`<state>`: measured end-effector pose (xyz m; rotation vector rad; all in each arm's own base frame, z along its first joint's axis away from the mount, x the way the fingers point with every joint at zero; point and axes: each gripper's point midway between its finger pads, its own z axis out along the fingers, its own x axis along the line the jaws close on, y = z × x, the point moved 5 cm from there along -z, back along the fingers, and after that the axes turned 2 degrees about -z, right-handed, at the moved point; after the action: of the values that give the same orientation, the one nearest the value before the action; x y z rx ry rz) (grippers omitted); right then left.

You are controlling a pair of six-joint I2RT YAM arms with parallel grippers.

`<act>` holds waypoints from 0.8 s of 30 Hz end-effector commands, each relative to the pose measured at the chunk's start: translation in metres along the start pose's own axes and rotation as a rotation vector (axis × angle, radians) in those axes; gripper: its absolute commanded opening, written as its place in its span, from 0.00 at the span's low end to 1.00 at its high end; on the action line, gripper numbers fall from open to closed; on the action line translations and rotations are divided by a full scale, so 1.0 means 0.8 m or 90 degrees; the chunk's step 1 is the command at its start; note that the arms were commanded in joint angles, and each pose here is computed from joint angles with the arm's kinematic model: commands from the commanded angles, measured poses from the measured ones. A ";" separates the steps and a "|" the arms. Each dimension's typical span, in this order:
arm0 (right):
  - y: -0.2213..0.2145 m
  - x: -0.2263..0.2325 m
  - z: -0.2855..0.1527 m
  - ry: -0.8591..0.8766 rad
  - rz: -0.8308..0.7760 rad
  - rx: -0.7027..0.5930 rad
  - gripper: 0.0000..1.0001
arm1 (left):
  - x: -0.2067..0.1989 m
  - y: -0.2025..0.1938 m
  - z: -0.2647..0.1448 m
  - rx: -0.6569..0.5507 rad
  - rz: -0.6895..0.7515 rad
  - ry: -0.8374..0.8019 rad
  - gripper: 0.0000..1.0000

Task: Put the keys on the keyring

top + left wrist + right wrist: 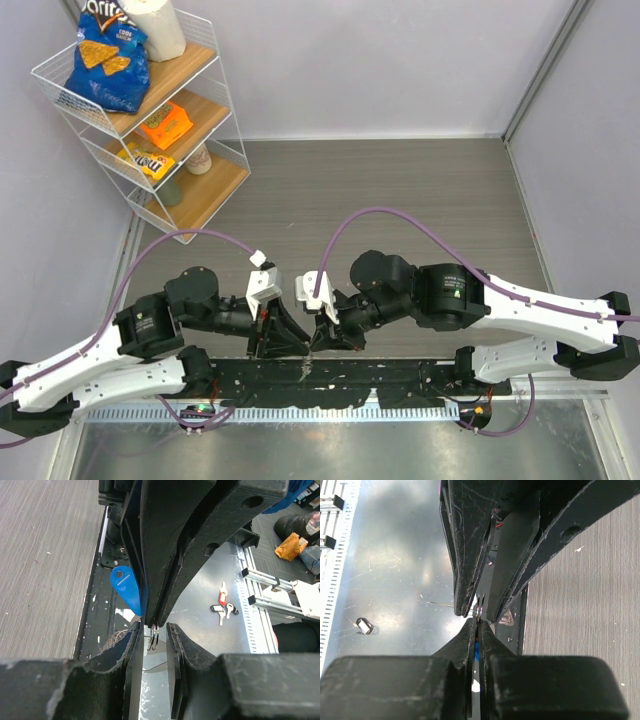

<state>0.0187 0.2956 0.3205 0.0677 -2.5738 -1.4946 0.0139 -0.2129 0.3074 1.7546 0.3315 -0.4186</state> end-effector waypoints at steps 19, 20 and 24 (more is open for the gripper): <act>0.027 0.004 -0.015 0.004 -0.015 -0.054 0.05 | -0.007 0.023 -0.005 -0.029 0.031 0.005 0.21; 0.026 0.004 -0.016 0.004 -0.015 -0.053 0.05 | -0.007 0.022 -0.005 -0.027 0.030 0.005 0.20; 0.027 0.005 -0.016 0.005 -0.016 -0.053 0.05 | -0.005 0.021 -0.004 -0.020 0.031 0.008 0.10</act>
<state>0.0196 0.2941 0.3189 0.0593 -2.5816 -1.4812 0.0170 -0.2137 0.3089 1.7579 0.3295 -0.3906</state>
